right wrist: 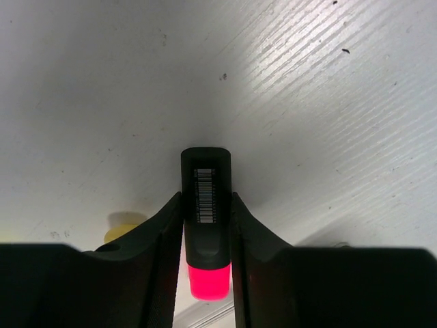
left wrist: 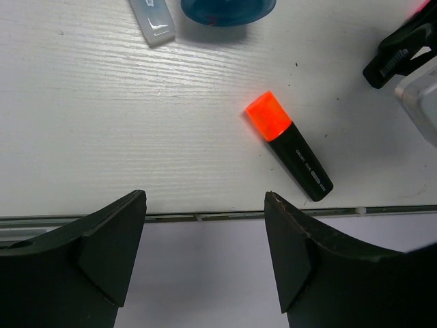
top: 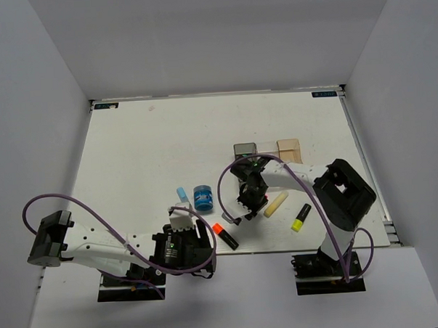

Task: Sort the stationery into containers
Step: Grab a piece of stationery with the right arm

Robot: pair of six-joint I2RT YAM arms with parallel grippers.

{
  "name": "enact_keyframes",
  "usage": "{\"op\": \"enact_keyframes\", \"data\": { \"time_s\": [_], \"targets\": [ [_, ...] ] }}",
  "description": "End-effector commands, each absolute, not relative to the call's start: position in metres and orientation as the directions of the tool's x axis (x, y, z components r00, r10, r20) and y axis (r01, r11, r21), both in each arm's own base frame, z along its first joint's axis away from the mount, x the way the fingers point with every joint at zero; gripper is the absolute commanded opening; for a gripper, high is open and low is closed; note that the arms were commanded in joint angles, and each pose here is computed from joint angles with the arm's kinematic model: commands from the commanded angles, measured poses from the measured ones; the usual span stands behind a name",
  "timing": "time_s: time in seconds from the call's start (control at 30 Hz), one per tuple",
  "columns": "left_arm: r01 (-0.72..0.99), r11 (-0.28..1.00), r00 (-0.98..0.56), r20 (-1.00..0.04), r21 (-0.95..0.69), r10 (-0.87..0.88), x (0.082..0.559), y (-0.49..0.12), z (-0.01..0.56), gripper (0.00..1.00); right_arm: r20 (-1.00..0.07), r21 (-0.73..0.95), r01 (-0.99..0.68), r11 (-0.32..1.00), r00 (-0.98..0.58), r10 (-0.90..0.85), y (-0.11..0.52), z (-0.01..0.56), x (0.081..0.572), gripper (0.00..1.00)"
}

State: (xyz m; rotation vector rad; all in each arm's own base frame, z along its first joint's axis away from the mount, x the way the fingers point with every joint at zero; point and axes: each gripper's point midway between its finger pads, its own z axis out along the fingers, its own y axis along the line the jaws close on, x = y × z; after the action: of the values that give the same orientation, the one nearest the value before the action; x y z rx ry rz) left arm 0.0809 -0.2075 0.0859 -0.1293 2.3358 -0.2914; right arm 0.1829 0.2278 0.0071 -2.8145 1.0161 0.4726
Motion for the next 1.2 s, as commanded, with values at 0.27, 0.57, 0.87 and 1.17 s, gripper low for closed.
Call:
{"op": "enact_keyframes", "data": {
  "time_s": [0.27, 0.57, 0.87, 1.17],
  "targets": [
    [0.012, 0.948, -0.675, -0.702, -0.317, -0.227, 0.084, -0.216, 0.110, 0.80, -0.393, 0.161, -0.783, -0.600, 0.507, -0.767, 0.206, -0.003, 0.139, 0.00],
    [0.029, 0.949, -0.666, -0.714, -0.314, -0.217, 0.085, -0.222, 0.117, 0.80, -0.441, 0.115, -0.898, -0.426, 0.338, -0.831, 0.220, 0.037, 0.138, 0.00],
    [0.046, 0.947, -0.666, -0.717, -0.317, -0.208, 0.085, -0.227, 0.122, 0.80, -0.456, -0.084, -0.982, -0.168, 0.187, -0.870, 0.239, 0.073, 0.191, 0.00],
    [0.048, 0.947, -0.659, -0.722, -0.318, -0.209, 0.086, -0.231, 0.125, 0.79, -0.613, -0.280, -0.925, 0.257, -0.034, -0.789, 0.256, 0.150, 0.270, 0.00]
  ]
}}
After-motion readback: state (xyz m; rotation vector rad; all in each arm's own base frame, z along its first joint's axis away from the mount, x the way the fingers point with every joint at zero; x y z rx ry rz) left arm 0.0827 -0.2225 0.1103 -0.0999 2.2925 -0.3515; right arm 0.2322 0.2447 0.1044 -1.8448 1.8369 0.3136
